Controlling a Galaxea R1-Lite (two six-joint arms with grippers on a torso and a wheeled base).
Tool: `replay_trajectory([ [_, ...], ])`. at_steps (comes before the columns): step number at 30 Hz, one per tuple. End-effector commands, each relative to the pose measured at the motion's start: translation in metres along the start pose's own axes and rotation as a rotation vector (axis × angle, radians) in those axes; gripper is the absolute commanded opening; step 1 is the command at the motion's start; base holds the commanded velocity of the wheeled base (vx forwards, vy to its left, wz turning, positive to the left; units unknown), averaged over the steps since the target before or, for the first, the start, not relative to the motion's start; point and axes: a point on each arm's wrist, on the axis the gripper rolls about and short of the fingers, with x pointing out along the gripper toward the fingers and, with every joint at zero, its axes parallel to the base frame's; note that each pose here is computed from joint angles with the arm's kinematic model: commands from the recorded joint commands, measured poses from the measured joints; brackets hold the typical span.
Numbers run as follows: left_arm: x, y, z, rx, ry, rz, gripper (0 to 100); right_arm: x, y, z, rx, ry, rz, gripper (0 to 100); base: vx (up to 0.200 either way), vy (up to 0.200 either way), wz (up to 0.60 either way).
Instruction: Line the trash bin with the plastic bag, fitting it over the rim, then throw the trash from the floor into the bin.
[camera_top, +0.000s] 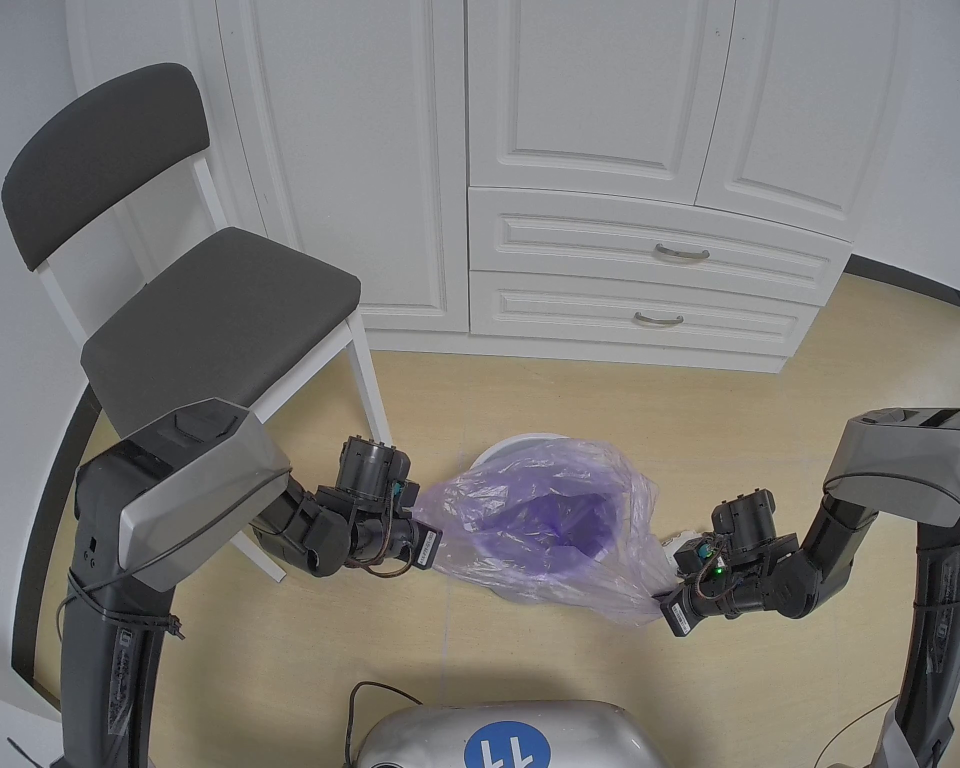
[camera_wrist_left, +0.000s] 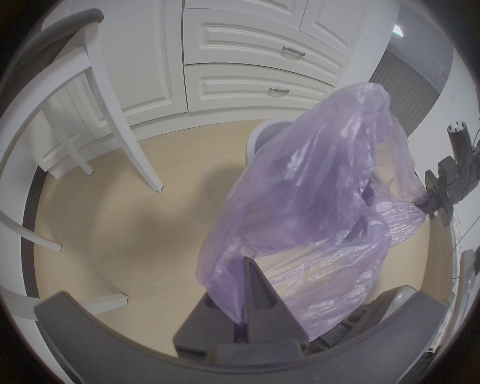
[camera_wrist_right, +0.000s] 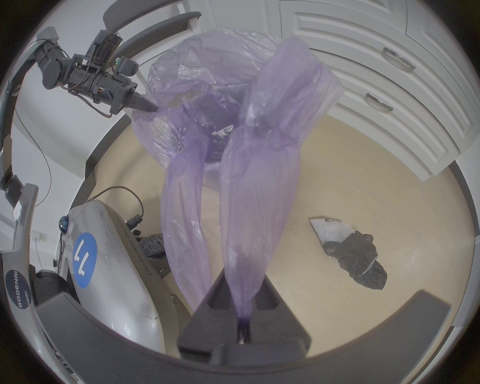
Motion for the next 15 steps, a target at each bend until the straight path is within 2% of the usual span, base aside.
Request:
replay_trajectory([
  [1, 0.014, -0.004, -0.011, 0.004, 0.024, 0.001, 0, 0.007, 0.001, -0.004, 0.001, 0.028, 0.006, 0, 0.0, 0.0, 0.0],
  [3, 0.015, -0.004, -0.011, 0.003, 0.022, 0.001, 0, 0.008, 0.001, -0.004, 0.001, 0.028, 0.006, 0, 0.0, 0.0, 0.0],
  [6, 0.027, -0.003, -0.01, -0.006, 0.01, 0.057, 0, 0.025, -0.005, 0.001, 0.041, 0.008, -0.013, 0, 0.0, 0.0, 0.0],
  [10, 0.037, -0.003, -0.006, -0.025, -0.016, 0.129, 0, 0.037, -0.007, 0.011, 0.13, -0.014, -0.064, 0, 0.0, 0.0, 0.0],
  [15, 0.041, -0.002, -0.002, -0.043, -0.046, 0.147, 0, 0.045, -0.008, 0.014, 0.15, -0.02, -0.103, 0, 0.0, 0.0, 0.0],
])
